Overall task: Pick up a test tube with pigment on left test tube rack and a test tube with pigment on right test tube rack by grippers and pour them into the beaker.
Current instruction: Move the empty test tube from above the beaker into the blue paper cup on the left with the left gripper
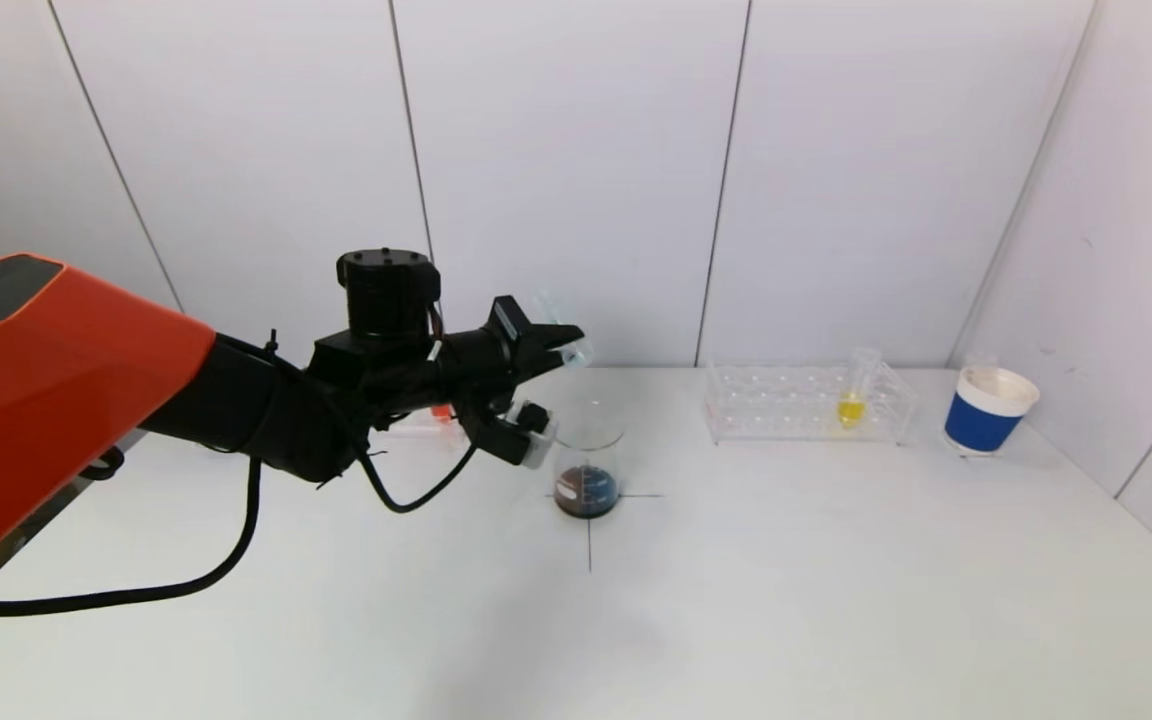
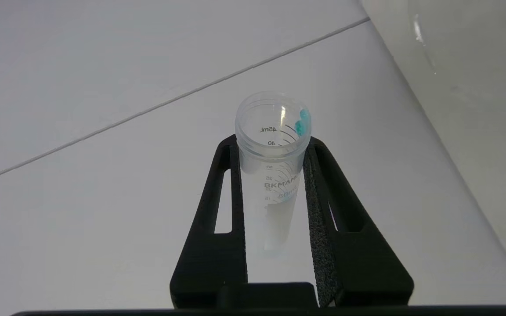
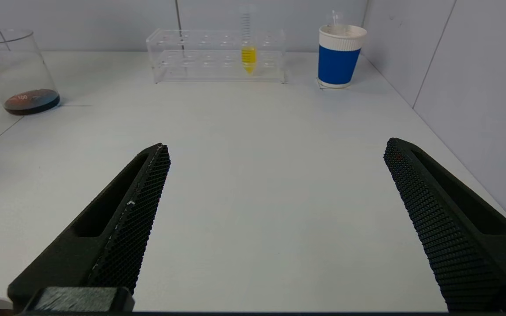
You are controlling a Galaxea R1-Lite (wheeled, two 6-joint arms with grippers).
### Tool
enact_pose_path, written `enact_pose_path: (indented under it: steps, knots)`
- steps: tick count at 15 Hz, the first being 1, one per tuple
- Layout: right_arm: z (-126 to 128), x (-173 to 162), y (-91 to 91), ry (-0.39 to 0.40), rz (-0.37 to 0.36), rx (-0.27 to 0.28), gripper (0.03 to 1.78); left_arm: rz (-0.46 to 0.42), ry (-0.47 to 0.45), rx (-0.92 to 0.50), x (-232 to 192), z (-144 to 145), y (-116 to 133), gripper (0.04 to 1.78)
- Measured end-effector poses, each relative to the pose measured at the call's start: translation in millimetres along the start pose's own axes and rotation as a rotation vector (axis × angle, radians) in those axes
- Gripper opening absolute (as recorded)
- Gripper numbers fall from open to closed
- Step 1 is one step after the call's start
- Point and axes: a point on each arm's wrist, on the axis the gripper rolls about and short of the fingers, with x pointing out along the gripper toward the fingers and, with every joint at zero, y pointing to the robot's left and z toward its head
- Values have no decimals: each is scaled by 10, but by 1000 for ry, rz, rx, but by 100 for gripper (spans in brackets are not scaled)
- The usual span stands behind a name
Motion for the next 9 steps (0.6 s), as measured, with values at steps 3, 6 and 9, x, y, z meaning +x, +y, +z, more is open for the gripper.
enact_pose_path:
  steps: [3,6,9]
  knots:
    - [0,0,0,0,-1,0,177,-25,-8,-149,-72,69,-58,42]
    - [0,0,0,0,0,0,177,2,-1,-245,-98,76,-31,42]
    - [0,0,0,0,0,0,177,85,19,-306,-90,48,32,42]
